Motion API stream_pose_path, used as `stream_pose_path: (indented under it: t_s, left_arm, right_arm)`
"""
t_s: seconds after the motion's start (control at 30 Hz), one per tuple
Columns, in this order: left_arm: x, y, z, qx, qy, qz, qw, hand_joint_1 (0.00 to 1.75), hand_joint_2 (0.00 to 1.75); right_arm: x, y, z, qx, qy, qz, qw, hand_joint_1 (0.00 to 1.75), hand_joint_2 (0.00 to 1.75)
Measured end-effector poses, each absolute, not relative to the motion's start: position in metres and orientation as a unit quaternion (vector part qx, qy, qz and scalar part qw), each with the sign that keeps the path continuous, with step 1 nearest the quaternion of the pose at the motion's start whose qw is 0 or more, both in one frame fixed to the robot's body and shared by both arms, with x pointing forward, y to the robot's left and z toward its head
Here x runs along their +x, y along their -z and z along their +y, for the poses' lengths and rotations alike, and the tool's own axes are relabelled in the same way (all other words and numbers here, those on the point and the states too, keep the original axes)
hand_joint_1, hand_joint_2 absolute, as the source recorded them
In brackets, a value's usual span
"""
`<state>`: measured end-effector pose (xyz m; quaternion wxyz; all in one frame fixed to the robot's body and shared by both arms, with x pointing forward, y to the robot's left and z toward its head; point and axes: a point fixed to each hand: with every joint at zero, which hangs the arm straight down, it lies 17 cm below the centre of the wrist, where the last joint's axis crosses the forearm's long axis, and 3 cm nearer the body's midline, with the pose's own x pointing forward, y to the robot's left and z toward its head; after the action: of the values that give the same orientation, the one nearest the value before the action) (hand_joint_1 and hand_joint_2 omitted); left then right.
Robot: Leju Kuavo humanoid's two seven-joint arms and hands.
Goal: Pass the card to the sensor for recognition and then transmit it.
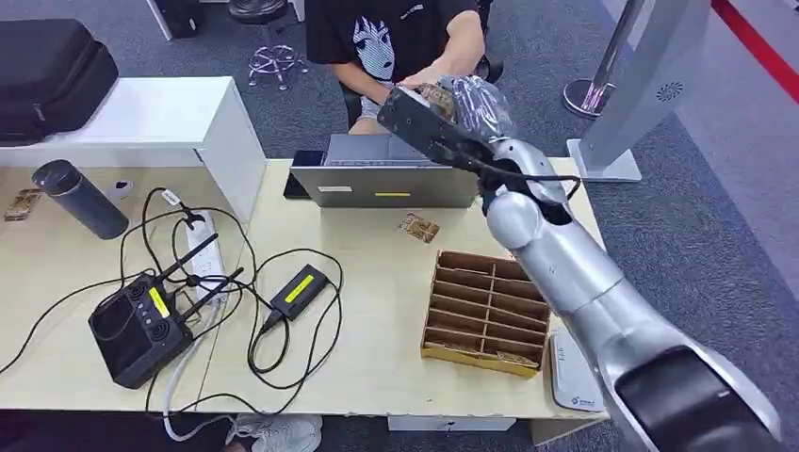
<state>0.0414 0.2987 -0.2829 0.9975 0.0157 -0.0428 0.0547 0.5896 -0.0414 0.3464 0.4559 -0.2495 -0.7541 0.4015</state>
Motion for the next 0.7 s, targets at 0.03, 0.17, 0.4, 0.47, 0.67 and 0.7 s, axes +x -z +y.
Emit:
stream_pose_path:
  t_s: [0.03,0.17,0.4,0.47,0.67,0.7]
  left_arm:
    - [0.042,0.283,0.299,0.015,-0.054,-0.043,0.997,0.0,1.75]
    - [0.042,0.283,0.302,0.016,-0.046,-0.044,0.998,0.0,1.75]
    - [0.042,0.283,0.305,0.018,-0.046,-0.044,0.998,0.0,1.75]
    - [0.042,0.283,0.305,0.018,-0.046,-0.043,0.998,0.0,1.75]
    - [0.042,0.283,0.305,0.019,-0.048,-0.044,0.998,0.0,1.75]
    - [0.042,0.283,0.305,0.02,-0.05,-0.044,0.998,0.0,1.75]
  right_arm:
    - [0.594,-0.341,-0.041,-0.252,-0.404,-0.748,0.463,1.75,1.75]
    - [0.603,-0.324,-0.041,-0.261,-0.41,-0.732,0.478,0.0,1.75]
    - [0.607,-0.306,-0.041,-0.272,-0.415,-0.722,0.481,0.0,1.75]
    - [0.607,-0.303,-0.042,-0.274,-0.416,-0.72,0.482,0.0,1.75]
    - [0.607,-0.304,-0.043,-0.273,-0.408,-0.729,0.478,0.0,1.75]
    - [0.606,-0.308,-0.043,-0.27,-0.4,-0.737,0.474,0.0,1.75]
